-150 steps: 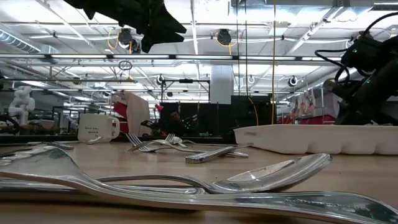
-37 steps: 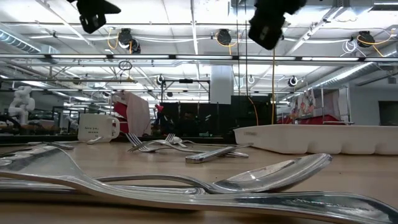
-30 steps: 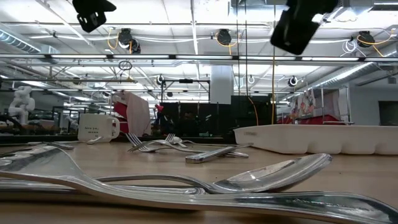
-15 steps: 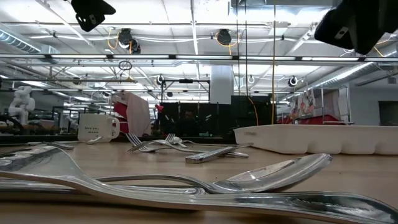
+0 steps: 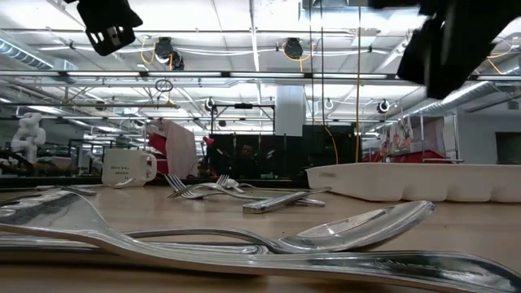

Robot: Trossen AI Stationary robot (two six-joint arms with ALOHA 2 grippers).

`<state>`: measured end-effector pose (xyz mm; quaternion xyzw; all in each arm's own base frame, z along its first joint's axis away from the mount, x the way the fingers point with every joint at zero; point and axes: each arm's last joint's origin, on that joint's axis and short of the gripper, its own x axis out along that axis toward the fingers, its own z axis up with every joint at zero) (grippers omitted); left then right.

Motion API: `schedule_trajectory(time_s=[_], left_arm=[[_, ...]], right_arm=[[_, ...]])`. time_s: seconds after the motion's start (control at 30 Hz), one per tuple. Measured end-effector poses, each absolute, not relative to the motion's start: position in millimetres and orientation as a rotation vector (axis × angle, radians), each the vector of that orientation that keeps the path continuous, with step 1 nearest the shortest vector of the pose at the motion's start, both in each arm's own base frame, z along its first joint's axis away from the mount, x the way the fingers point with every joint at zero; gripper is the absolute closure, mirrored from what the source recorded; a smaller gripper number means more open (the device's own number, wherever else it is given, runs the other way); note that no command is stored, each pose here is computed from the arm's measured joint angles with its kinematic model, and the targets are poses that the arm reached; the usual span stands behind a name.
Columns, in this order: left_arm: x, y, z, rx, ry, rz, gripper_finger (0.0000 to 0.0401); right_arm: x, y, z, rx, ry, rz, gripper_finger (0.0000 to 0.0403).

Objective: Sort silverware
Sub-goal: Put the silver spoon into the silverware tray

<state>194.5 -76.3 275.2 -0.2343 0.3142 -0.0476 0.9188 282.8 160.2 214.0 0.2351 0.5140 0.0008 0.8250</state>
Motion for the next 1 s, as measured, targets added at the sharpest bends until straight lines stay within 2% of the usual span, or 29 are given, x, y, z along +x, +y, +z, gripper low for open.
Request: schedule_trajectory(time_s=[0.13, 0.37, 0.53, 0.8, 1.0], left_arm=[[196, -86, 278, -0.57, 0.607, -0.092, 0.026], [197, -95, 291, -0.724, 0.428, -0.015, 0.026], [198, -98, 298, -0.799, 0.352, -0.032, 0.026], [194, -109, 301, -0.771, 0.348, -0.093, 0.026], [188, -119, 301, -0.73, 0.373, -0.161, 0.026]], right_arm=[[294, 170, 192, 0.648, 1.088, -0.12, 0.027], [296, 201, 163, 0.805, 1.097, -0.167, 0.027], [297, 219, 162, 0.902, 0.972, -0.168, 0.027], [297, 220, 164, 1.167, 0.72, -0.433, 0.027], [292, 225, 166, 1.3, 0.575, -0.522, 0.027]])
